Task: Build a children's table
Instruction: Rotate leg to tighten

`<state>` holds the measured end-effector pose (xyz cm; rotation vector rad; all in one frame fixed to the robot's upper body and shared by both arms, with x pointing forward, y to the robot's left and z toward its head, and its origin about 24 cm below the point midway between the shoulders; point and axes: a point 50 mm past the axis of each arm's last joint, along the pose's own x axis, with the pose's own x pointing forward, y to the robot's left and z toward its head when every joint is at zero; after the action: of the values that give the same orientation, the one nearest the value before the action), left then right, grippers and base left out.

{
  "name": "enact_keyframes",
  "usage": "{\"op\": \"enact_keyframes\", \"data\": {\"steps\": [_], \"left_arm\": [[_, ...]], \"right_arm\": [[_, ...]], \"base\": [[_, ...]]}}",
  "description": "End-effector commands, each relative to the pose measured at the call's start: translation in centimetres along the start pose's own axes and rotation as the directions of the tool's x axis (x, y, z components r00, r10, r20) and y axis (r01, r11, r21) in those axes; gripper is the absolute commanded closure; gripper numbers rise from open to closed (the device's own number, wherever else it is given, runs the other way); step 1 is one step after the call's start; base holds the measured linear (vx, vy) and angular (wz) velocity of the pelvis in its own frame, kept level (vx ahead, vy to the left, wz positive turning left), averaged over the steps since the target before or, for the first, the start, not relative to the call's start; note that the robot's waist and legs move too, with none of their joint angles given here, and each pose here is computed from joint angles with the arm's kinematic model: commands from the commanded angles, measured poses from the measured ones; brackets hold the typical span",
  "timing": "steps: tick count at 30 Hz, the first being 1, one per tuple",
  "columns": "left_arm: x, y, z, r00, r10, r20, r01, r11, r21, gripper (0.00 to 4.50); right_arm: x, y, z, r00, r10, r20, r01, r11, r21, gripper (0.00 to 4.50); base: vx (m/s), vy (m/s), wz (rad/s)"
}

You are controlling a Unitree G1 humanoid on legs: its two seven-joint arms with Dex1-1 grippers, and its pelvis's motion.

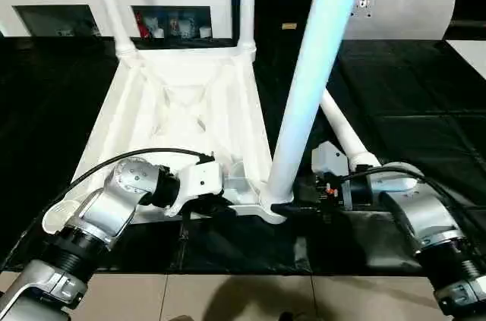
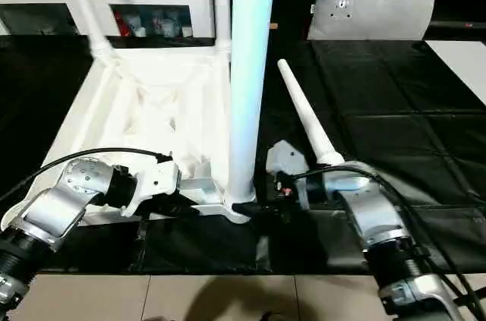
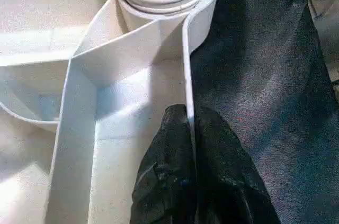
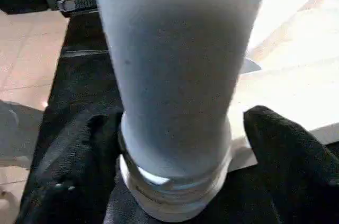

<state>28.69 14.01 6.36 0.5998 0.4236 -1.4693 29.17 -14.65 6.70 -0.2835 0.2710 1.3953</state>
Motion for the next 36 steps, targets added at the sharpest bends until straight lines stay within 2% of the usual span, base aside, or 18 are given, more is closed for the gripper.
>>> {"op": "enact_keyframes", "data": {"steps": [1, 7, 12, 14, 17, 18, 19, 22, 23, 25, 26, 29, 32, 34, 36], "left_arm": [[0.6, -0.6, 0.6, 0.995, -0.097, -0.015, 0.098, 0.994, 0.058, 4.5], [0.5, -0.6, 0.5, 0.994, -0.106, -0.02, 0.107, 0.992, 0.063, 4.5], [0.5, -0.7, 0.4, 0.994, -0.103, -0.025, 0.105, 0.993, 0.06, 4.5], [0.6, -0.6, 0.3, 0.997, -0.067, -0.023, 0.067, 0.998, 0.019, 4.5], [1.1, 0.1, 1.0, 0.999, 0.034, 0.034, -0.03, 0.996, -0.09, 4.5], [1.1, 0.1, 1.0, 0.999, 0.034, 0.034, -0.03, 0.996, -0.09, 4.5], [1.6, 0.5, 1.8, 0.991, 0.117, 0.071, -0.105, 0.983, -0.149, 4.5], [2.4, 1.0, 2.8, 0.972, 0.21, 0.102, -0.183, 0.957, -0.223, 4.5], [3.0, 1.4, 3.6, 0.95, 0.29, 0.119, -0.246, 0.926, -0.286, 4.5], [3.6, 1.7, 4.5, 0.928, 0.351, 0.125, -0.293, 0.894, -0.339, 4.5], [3.6, 1.8, 4.5, 0.925, 0.358, 0.124, -0.299, 0.891, -0.343, 4.5], [4.4, 2.9, 5.9, 0.868, 0.487, 0.096, -0.413, 0.815, -0.406, 4.5], [4.9, 3.9, 7.3, 0.806, 0.585, 0.091, -0.487, 0.741, -0.462, 4.5], [5.2, 4.2, 7.8, 0.792, 0.606, 0.075, -0.514, 0.728, -0.454, 4.5], [5.1, 4.2, 7.9, 0.789, 0.61, 0.069, -0.522, 0.726, -0.449, 4.5]], "right_arm": [[-0.1, -0.3, 0.4, 1.0, 0.01, 0.005, -0.01, 1.0, -0.002, 1.02], [0.2, -0.1, 0.2, 0.999, 0.045, 0.007, -0.045, 0.999, 0.02, 1.59], [0.2, 0.3, 0.1, 0.997, 0.072, 0.012, -0.072, 0.996, 0.043, 1.78], [0.4, 0.7, -0.2, 0.997, 0.078, 0.019, -0.079, 0.993, 0.083, 1.8], [1.5, 1.6, -0.6, 0.997, 0.039, 0.061, -0.05, 0.979, 0.197, 1.81], [1.5, 1.6, -0.6, 0.997, 0.039, 0.061, -0.05, 0.979, 0.197, 1.81], [2.8, 2.1, -0.8, 0.998, -0.039, 0.054, 0.026, 0.975, 0.221, 1.81], [4.1, 2.4, -1.2, 0.989, -0.142, 0.046, 0.126, 0.957, 0.26, 1.81], [5.3, 2.3, -1.1, 0.971, -0.229, 0.065, 0.194, 0.921, 0.338, 1.82], [6.3, 2.1, -0.9, 0.946, -0.316, 0.076, 0.261, 0.878, 0.401, 1.82], [6.4, 2.0, -0.8, 0.943, -0.324, 0.077, 0.267, 0.873, 0.408, 1.82], [8.2, 1.3, -0.3, 0.889, -0.454, 0.057, 0.368, 0.784, 0.5, 1.82], [9.5, 0.8, -0.1, 0.856, -0.517, 0.005, 0.445, 0.741, 0.502, 1.82], [9.9, 0.5, 0.1, 0.839, -0.544, -0.012, 0.487, 0.74, 0.465, 1.82], [9.7, 0.3, 0.1, 0.828, -0.561, -0.005, 0.494, 0.724, 0.481, 1.82]], "base": [[0.0, 0.0, 0.0], [0.0, 0.0, 0.0], [0.0, 0.0, 0.0], [0.0, 0.0, 0.0], [0.0, 0.0, 0.0], [0.0, 0.0, 0.0], [0.0, 0.0, 0.0], [0.0, 0.0, 0.0], [0.0, 0.0, 0.0], [0.0, 0.0, 0.0], [0.0, 0.0, 0.0], [0.0, 0.0, 0.0], [0.0, 0.0, 0.0], [0.0, 0.0, 0.0], [0.0, 0.0, 0.0]]}}
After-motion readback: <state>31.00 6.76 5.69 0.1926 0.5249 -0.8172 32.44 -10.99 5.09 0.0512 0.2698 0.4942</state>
